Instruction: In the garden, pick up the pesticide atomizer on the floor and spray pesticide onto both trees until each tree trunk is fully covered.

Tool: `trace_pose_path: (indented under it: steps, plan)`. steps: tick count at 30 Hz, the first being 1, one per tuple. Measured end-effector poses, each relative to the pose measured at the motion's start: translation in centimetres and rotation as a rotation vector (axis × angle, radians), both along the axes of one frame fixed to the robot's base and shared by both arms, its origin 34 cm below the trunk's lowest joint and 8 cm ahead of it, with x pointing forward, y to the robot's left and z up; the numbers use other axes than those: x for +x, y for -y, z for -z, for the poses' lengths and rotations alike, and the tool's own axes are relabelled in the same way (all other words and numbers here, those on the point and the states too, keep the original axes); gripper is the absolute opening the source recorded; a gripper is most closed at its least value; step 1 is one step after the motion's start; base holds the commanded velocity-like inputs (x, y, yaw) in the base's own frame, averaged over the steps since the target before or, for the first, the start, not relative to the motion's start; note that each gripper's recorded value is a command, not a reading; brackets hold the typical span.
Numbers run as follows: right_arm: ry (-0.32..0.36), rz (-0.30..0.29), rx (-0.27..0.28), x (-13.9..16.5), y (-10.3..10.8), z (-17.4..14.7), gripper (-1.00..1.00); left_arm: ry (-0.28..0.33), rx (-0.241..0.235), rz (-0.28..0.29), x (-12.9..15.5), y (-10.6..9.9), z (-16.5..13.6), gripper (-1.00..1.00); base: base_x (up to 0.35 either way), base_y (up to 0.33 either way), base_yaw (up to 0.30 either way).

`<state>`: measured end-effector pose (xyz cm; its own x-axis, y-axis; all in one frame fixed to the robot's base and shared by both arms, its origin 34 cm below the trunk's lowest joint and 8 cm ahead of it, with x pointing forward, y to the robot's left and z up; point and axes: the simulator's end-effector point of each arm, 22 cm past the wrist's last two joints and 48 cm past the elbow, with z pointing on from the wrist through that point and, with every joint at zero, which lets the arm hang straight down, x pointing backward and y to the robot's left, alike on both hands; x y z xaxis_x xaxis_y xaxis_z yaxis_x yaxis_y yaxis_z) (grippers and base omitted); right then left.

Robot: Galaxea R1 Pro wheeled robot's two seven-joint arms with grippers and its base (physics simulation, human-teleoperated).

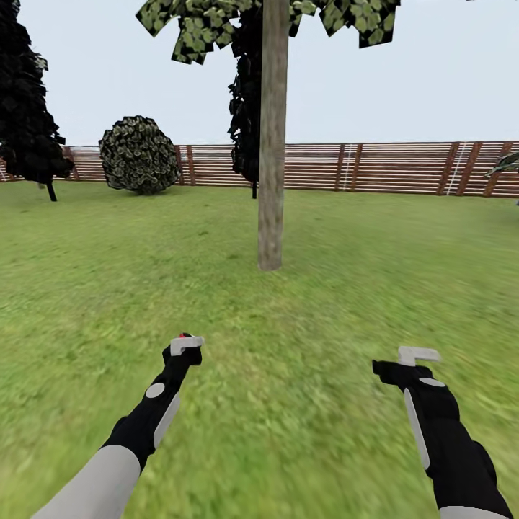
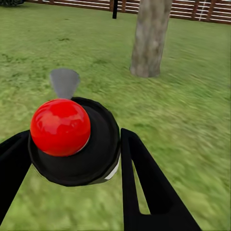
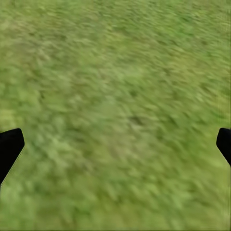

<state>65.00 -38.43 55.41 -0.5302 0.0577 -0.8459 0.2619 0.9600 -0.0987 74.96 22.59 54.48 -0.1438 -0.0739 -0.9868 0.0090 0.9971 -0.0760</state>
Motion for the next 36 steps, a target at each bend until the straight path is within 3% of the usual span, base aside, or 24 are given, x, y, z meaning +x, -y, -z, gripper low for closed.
trace_pose_path:
  steps: [36]
  plan:
    - [-0.001, -0.001, -0.002, 0.01, -0.06, 0.01, 1.00, -0.001, -0.001, 0.000, -0.01, 0.01, 0.03, -1.00, 0.336, -0.028, 0.000]
